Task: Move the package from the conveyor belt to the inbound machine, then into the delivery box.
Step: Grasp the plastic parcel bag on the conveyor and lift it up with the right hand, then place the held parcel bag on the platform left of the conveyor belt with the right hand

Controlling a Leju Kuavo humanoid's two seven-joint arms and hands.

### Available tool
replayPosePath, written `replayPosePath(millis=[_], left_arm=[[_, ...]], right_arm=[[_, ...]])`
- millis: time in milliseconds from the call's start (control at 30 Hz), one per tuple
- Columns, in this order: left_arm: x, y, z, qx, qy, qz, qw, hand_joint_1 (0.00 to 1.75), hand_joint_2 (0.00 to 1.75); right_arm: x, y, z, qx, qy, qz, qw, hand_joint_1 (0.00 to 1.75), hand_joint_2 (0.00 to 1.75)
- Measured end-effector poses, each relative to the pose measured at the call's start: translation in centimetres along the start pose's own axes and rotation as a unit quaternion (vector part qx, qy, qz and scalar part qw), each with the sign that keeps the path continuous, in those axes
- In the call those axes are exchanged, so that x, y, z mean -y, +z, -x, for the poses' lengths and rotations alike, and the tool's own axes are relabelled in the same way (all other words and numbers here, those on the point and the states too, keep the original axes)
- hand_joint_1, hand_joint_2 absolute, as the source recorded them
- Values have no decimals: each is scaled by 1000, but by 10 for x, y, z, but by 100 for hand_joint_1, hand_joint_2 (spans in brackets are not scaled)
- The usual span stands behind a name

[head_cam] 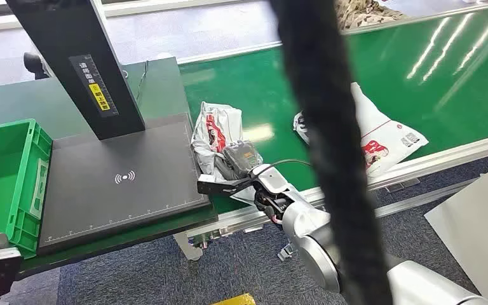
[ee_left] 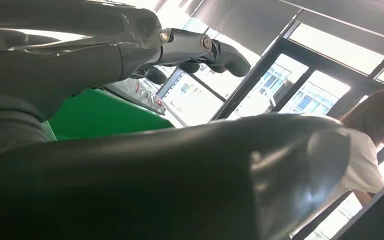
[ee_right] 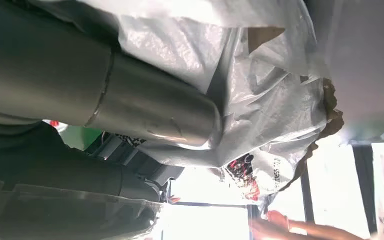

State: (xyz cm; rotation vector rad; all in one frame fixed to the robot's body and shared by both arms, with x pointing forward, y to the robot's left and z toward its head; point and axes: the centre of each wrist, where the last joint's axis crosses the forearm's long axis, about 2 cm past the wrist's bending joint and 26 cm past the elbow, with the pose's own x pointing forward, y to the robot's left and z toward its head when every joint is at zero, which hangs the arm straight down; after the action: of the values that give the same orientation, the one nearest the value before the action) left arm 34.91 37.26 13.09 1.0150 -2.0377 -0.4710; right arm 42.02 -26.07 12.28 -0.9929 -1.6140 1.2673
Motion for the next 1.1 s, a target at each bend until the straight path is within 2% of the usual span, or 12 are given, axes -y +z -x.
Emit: replayPosePath(millis=[200, 400, 567, 767, 1000, 1067, 1100], left_arm=[[0, -1, -1, 0, 1, -2, 1000, 0, 0], [1, -1, -2, -1, -2, 2, 1000, 0, 0], [0, 1, -5, -2, -3, 5, 1000, 0, 0], [-1, 2, -8, -1, -5, 7, 1000, 0, 0], [-1, 2, -8, -1, -6, 7, 1000, 0, 0], [-1, 1, -8, 0, -4, 5, 1000, 0, 0], [1, -3, -9, 3, -1, 3, 1000, 0, 0]], right_arm=[[4, -4, -3, 4, -6, 17, 1000, 175, 0], [19, -17, -14, 35, -23, 90, 995, 175, 0], [42, -32, -34, 63, -50, 162, 984, 175, 0], [71, -36, -72, 113, -58, 247, 961, 175, 0], [80, -37, -82, 128, -59, 265, 954, 175, 0], [87, -39, -92, 147, -61, 270, 950, 175, 0], [89, -40, -104, 169, -63, 259, 949, 175, 0]])
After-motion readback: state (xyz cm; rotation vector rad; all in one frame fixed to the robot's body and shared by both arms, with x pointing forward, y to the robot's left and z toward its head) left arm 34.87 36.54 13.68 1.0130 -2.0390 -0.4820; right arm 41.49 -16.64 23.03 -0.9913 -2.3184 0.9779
